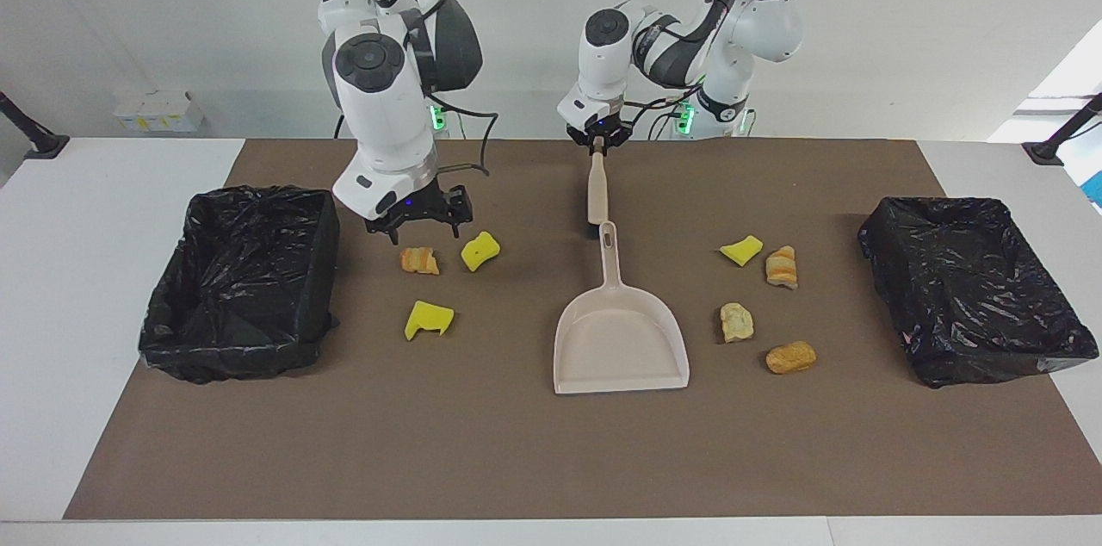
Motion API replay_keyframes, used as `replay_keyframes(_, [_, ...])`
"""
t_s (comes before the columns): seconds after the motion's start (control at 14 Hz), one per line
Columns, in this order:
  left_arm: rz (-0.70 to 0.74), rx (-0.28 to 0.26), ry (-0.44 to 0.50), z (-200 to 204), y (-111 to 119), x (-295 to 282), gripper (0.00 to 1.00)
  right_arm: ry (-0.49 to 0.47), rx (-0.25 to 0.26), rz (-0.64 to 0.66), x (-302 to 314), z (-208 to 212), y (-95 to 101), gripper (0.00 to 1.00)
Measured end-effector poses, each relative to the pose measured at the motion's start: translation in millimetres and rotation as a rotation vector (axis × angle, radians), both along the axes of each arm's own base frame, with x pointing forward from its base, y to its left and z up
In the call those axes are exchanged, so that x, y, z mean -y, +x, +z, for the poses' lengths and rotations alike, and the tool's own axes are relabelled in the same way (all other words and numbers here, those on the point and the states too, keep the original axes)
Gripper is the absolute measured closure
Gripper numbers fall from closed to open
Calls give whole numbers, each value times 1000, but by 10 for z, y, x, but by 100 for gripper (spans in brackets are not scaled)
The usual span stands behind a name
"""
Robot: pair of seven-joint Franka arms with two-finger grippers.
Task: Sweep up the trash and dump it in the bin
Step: 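Reach the left gripper to the brush while the right gripper reaches the dustpan, then grasp the brush with the left gripper while the right gripper grasps the dustpan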
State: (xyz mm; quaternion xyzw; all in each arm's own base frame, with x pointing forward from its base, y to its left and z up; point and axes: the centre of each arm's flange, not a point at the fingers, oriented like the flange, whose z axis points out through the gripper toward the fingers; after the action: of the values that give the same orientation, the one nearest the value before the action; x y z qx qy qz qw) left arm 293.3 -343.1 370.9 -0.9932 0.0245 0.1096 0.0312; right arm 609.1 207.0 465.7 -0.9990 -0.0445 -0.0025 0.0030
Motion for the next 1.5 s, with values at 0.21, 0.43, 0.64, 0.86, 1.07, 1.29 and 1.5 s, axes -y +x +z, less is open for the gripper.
replay_keyframes(0.21, [91,23,-2,269,512,-364,74,24,40,-48,-308,-139,50,0])
replay_keyframes(0.43, [160,86,28,405,1025,-914,74,53,75,-85,-703,-255,7,0])
replay_keyframes(0.64, [161,106,52,433,1429,-1638,74,87,105,-84,-1259,-411,-147,0])
replay_keyframes(0.86, [138,86,50,372,1642,-2234,74,108,99,-104,-1907,-639,-455,0])
replay_keyframes(1.07, [121,106,90,410,1725,-2434,74,85,104,-70,-2322,-806,-732,2])
replay_keyframes(1.29, [120,92,95,445,1795,-2811,74,52,113,-31,-2403,-932,-821,19])
replay_keyframes(1.5, [135,33,99,390,1738,-3160,74,39,117,-15,-2420,-1059,-856,21])
